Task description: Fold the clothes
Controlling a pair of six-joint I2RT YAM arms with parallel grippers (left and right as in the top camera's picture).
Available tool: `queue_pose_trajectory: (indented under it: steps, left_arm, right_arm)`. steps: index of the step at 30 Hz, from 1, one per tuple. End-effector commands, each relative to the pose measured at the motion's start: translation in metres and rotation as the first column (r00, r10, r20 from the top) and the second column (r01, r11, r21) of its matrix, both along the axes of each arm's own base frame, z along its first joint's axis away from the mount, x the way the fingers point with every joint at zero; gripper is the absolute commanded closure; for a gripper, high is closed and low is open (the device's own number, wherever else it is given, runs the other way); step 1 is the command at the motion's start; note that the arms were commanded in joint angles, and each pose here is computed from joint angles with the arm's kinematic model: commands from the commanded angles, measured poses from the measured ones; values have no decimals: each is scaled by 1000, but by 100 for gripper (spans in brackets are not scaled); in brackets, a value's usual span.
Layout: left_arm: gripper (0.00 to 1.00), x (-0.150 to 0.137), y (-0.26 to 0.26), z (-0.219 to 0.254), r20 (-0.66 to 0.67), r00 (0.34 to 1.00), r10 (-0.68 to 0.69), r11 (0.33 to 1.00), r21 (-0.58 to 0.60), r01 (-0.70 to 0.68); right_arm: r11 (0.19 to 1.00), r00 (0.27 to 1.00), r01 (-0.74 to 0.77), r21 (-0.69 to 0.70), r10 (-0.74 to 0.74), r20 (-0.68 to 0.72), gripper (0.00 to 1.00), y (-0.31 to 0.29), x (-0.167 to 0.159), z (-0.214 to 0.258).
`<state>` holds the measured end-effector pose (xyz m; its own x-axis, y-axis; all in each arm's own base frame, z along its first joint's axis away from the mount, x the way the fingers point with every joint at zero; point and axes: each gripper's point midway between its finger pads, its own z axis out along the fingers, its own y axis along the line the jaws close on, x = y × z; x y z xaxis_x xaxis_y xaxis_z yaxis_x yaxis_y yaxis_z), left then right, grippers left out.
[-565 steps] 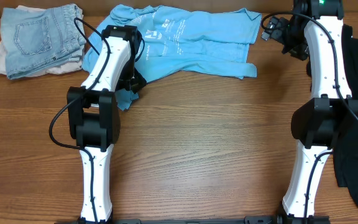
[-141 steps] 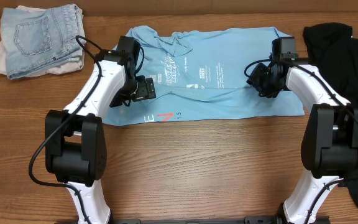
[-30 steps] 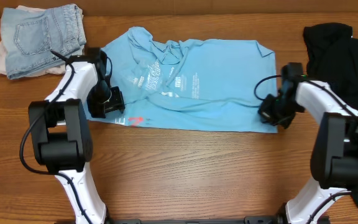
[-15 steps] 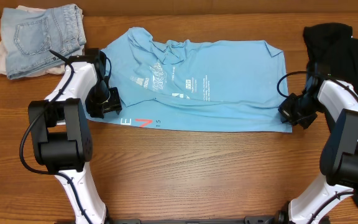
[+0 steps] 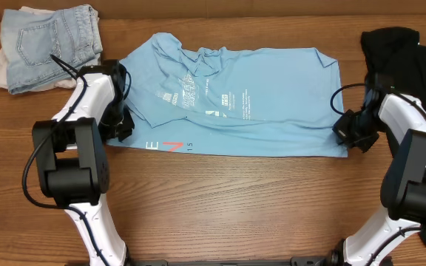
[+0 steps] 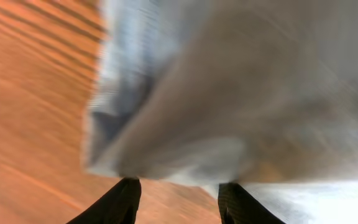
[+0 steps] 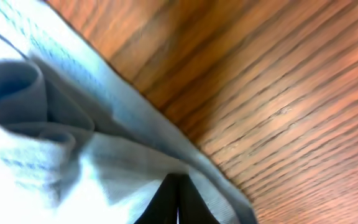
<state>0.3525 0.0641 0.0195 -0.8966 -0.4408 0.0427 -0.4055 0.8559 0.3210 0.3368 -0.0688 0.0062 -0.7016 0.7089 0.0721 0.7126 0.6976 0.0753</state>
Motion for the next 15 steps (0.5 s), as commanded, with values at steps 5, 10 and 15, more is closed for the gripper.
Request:
queue_pose_trajectory:
  steps: [5, 10, 15]
  left_arm:
    - [80, 31, -7, 26, 151, 985, -87, 992, -74, 99]
    - [80, 53, -31, 24, 246, 959, -140, 963, -192, 190]
    - [91, 51, -28, 17, 232, 964, -126, 963, -207, 175]
  right_arm:
    - [1000, 998, -21, -12, 21, 51, 96, -10, 21, 14]
    - [1000, 999, -20, 1, 20, 47, 96, -7, 20, 14]
    - [1000, 999, -20, 4, 20, 45, 96, -7, 20, 14]
